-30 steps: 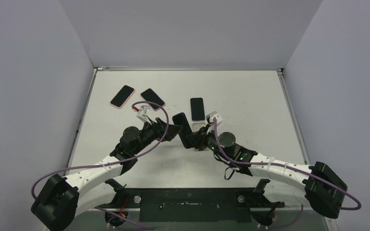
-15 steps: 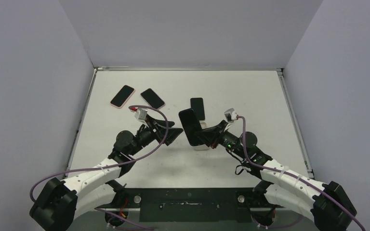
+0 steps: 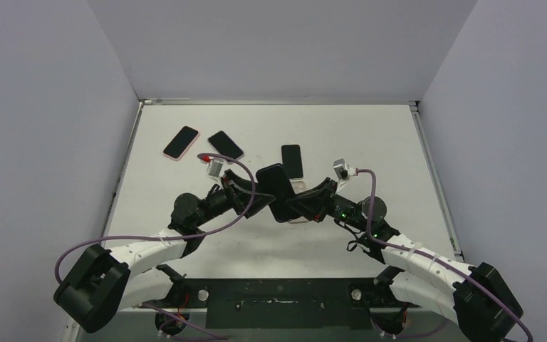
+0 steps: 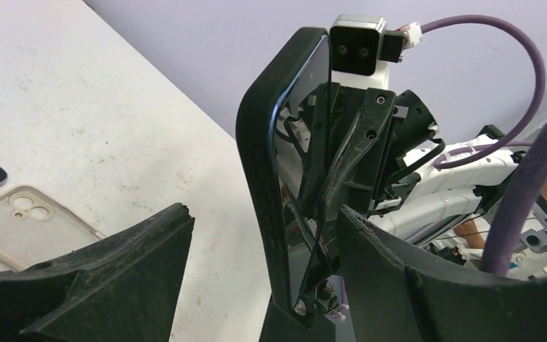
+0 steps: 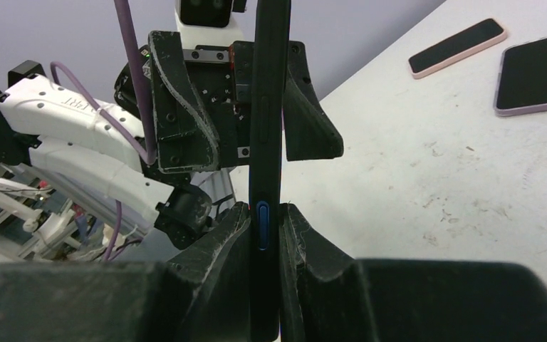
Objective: Take the phone out of the phone case
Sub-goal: Pick up the phone at the center of the board.
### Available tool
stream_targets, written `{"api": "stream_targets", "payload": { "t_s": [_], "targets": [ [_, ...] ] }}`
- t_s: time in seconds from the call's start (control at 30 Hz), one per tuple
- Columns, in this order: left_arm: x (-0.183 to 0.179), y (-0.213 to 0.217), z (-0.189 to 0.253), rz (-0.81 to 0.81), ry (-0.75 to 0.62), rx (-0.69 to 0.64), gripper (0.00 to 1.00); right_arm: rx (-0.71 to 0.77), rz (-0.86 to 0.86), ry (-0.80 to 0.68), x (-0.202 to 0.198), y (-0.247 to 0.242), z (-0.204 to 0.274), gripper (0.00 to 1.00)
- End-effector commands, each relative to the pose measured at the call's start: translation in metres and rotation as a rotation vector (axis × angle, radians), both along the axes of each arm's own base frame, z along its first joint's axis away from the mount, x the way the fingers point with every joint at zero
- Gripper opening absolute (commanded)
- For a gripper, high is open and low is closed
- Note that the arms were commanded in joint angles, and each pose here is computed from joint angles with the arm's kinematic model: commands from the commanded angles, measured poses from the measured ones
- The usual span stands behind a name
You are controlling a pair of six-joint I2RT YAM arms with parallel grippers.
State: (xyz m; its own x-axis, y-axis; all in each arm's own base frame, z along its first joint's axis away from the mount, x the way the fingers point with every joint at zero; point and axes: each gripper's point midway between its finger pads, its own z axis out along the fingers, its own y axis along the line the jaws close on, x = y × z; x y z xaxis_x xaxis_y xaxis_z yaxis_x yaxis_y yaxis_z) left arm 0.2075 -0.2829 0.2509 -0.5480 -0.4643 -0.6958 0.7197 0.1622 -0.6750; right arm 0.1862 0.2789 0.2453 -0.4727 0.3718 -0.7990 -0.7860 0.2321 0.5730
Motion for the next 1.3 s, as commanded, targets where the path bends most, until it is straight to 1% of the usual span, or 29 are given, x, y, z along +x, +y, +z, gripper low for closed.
{"api": "stream_targets", "payload": {
  "t_s": [0.0, 0.17, 0.3, 0.47, 0.53, 0.57, 0.63, 0.67, 0.83, 0.93, 1.13, 1.2, 1.27],
  "targets": [
    [-0.008, 0.000, 0.038, -0.048, -0.093, -0.096, 0.68, 0.126, 0.081, -0.125, -0.013, 0.001, 0.042, 0.00],
    [-0.010, 0.002, 0.043, -0.063, -0.089, -0.120, 0.61, 0.122, 0.122, -0.103, -0.013, 0.005, 0.035, 0.00],
    [-0.010, 0.006, 0.046, -0.065, -0.085, -0.137, 0.51, 0.106, 0.144, -0.085, -0.013, 0.008, 0.028, 0.00],
    [-0.010, 0.007, 0.043, -0.066, -0.073, -0.136, 0.33, 0.099, 0.152, -0.068, -0.009, 0.010, 0.024, 0.00],
    [-0.009, 0.009, 0.041, -0.059, -0.063, -0.140, 0.23, 0.099, 0.157, -0.061, -0.008, 0.012, 0.023, 0.00],
    [-0.008, 0.010, 0.042, -0.055, -0.060, -0.143, 0.17, 0.101, 0.157, -0.058, -0.008, 0.012, 0.022, 0.02],
    [-0.005, 0.012, 0.041, -0.040, -0.045, -0.151, 0.06, 0.103, 0.154, -0.051, -0.008, 0.012, 0.021, 0.08],
    [-0.003, 0.013, 0.040, -0.029, -0.031, -0.156, 0.00, 0.103, 0.149, -0.049, -0.007, 0.012, 0.021, 0.13],
    [0.012, 0.025, 0.034, 0.068, 0.066, -0.203, 0.00, 0.092, 0.113, -0.043, -0.003, 0.011, 0.013, 0.46],
    [0.020, 0.031, 0.030, 0.119, 0.130, -0.231, 0.00, 0.069, 0.092, -0.042, -0.002, 0.014, 0.006, 0.61],
    [0.033, 0.051, 0.027, 0.240, 0.235, -0.311, 0.00, 0.034, 0.064, -0.067, -0.004, 0.024, -0.004, 0.77],
    [0.034, 0.058, 0.031, 0.265, 0.250, -0.350, 0.00, 0.028, 0.038, -0.069, -0.003, 0.025, -0.008, 0.80],
    [0.035, 0.063, 0.036, 0.280, 0.260, -0.383, 0.00, 0.036, 0.017, -0.073, -0.004, 0.024, -0.010, 0.81]
  ]
}}
